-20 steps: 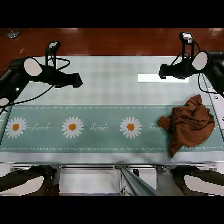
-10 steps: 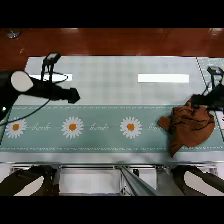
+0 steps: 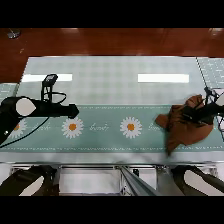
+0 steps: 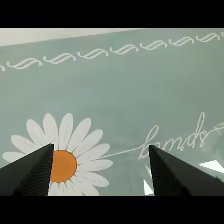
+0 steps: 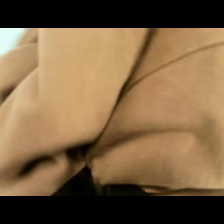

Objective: Fold the shirts.

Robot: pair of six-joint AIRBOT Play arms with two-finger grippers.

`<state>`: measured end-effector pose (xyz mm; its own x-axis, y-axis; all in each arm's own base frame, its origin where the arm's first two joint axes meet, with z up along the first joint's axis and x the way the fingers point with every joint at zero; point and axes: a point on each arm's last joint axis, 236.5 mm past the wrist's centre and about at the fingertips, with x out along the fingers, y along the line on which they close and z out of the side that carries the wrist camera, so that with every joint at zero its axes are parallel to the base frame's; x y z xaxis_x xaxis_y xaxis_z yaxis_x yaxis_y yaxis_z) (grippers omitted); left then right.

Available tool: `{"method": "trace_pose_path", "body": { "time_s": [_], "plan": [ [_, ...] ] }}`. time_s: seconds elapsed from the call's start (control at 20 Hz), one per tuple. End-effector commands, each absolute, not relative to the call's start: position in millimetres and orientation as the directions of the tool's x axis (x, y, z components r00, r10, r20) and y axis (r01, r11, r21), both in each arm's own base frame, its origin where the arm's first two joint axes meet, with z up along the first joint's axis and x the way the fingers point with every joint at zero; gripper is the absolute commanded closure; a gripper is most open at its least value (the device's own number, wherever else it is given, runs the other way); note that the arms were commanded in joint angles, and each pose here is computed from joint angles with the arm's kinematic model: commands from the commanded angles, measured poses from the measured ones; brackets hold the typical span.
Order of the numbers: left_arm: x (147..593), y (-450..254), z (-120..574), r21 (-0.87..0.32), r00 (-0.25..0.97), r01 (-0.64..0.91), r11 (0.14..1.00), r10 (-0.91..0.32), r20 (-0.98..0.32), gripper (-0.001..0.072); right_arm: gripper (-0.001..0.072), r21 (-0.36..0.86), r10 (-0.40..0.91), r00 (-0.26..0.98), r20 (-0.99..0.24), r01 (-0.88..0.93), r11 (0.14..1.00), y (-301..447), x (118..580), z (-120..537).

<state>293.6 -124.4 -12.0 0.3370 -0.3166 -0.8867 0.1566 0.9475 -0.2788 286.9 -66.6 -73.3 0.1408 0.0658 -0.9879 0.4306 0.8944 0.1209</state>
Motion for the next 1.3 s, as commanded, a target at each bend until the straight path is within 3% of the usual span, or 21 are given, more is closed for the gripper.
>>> {"method": "trace_pose_path", "body": {
  "time_s": [0.0,0.25,0.55,0.95,1.1,1.25],
  "plan": [
    [304,-102,4,-0.234,0.357,0.165,0.958,-0.279,-0.891,0.0004,0.0688,0.203,0.083,0.342,-0.936,0.331,0.921,-65,338,3],
    [301,-55,49,-0.211,0.398,0.09,0.973,-0.23,-0.888,0.0005,0.0688,0.194,-0.016,0.736,-0.677,0.2,0.96,-65,372,201],
    [266,-70,44,-0.284,0.394,0.093,0.954,-0.298,-0.87,0.0005,0.0688,0.14,0.044,0.925,-0.376,0.01,0.99,-11,342,357],
    [266,-84,33,-0.359,0.399,0.072,0.931,-0.356,-0.845,0.0005,0.0689,0.054,0.206,0.977,-0.053,-0.204,0.978,49,285,495],
    [270,-88,36,-0.378,0.415,0.071,0.923,-0.371,-0.83,0.0005,0.0689,0.071,0.372,0.928,-0.033,-0.369,0.927,91,271,503],
    [274,-88,38,-0.379,0.431,0.07,0.923,-0.371,-0.822,0.0005,0.0688,0.122,0.574,0.808,-0.134,-0.562,0.818,152,275,474]
  ]
}}
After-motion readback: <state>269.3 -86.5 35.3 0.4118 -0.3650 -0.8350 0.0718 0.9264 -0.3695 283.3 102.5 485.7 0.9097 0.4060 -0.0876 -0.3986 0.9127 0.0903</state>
